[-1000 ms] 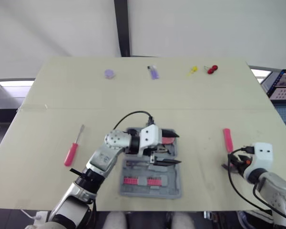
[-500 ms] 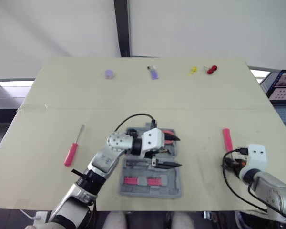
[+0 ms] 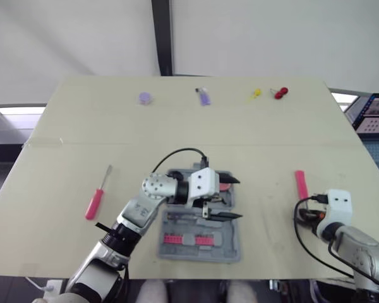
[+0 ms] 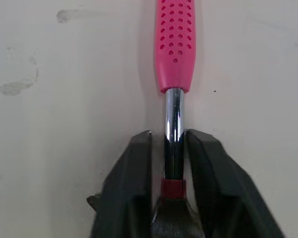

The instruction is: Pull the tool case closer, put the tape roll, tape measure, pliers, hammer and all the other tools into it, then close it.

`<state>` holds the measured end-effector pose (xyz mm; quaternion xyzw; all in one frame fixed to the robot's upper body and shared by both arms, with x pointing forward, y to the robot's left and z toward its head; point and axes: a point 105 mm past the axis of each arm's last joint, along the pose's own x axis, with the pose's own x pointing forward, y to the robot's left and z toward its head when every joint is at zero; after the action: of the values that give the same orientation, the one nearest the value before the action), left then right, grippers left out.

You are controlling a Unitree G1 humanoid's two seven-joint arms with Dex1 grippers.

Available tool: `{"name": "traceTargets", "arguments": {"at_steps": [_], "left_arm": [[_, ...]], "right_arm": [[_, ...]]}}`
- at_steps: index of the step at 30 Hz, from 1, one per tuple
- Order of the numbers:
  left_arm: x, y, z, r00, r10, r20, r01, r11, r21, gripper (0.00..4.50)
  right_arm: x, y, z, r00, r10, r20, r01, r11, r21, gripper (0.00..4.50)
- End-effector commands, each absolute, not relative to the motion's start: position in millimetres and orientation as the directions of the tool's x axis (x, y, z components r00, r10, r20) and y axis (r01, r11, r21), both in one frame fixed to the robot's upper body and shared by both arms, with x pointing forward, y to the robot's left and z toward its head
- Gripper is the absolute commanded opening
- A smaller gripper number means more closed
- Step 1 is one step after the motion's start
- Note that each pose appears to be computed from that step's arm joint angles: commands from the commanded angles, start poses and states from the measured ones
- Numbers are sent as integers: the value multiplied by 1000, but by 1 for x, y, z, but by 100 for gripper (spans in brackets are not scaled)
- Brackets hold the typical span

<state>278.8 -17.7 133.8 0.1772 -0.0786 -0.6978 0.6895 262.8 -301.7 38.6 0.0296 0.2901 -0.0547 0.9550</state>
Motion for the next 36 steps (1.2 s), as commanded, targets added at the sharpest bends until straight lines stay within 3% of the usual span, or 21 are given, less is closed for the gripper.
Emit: {"name": "traceTargets", "arguments": {"at_steps": [1, 10, 12, 16, 20, 24, 31, 36], "left_arm": [[283, -15, 144, 36, -995, -92, 925, -2, 381, 450], [291, -2, 146, 73, -995, -73, 905, 35, 423, 450], [294, 5, 152, 92, -995, -48, 903, 63, 425, 450], [294, 41, 156, 146, -989, -20, 900, 124, 417, 450], [290, 77, 153, 210, -977, -18, 888, 184, 422, 450], [266, 126, 143, 265, -963, -51, 894, 225, 387, 450], [228, 168, 117, 354, -926, -130, 889, 290, 354, 450], [202, 177, 103, 397, -910, -122, 888, 347, 302, 450]], "right_arm": [[256, -309, 28, 815, -106, -570, 143, 989, 21, 7], [267, -308, 55, 878, -47, -476, 29, 999, -45, 7], [271, -302, 69, 892, 0, -452, -39, 996, -75, 7], [278, -262, 116, 876, 227, -425, -321, 932, -166, 7], [277, -218, 147, 806, 414, -424, -541, 805, -243, 7], [263, -162, 158, 620, 592, -515, -778, 550, -303, 7], [250, -107, 148, 402, 618, -676, -916, 269, -298, 7], [241, -80, 138, 307, 585, -751, -951, 164, -262, 7]]}}
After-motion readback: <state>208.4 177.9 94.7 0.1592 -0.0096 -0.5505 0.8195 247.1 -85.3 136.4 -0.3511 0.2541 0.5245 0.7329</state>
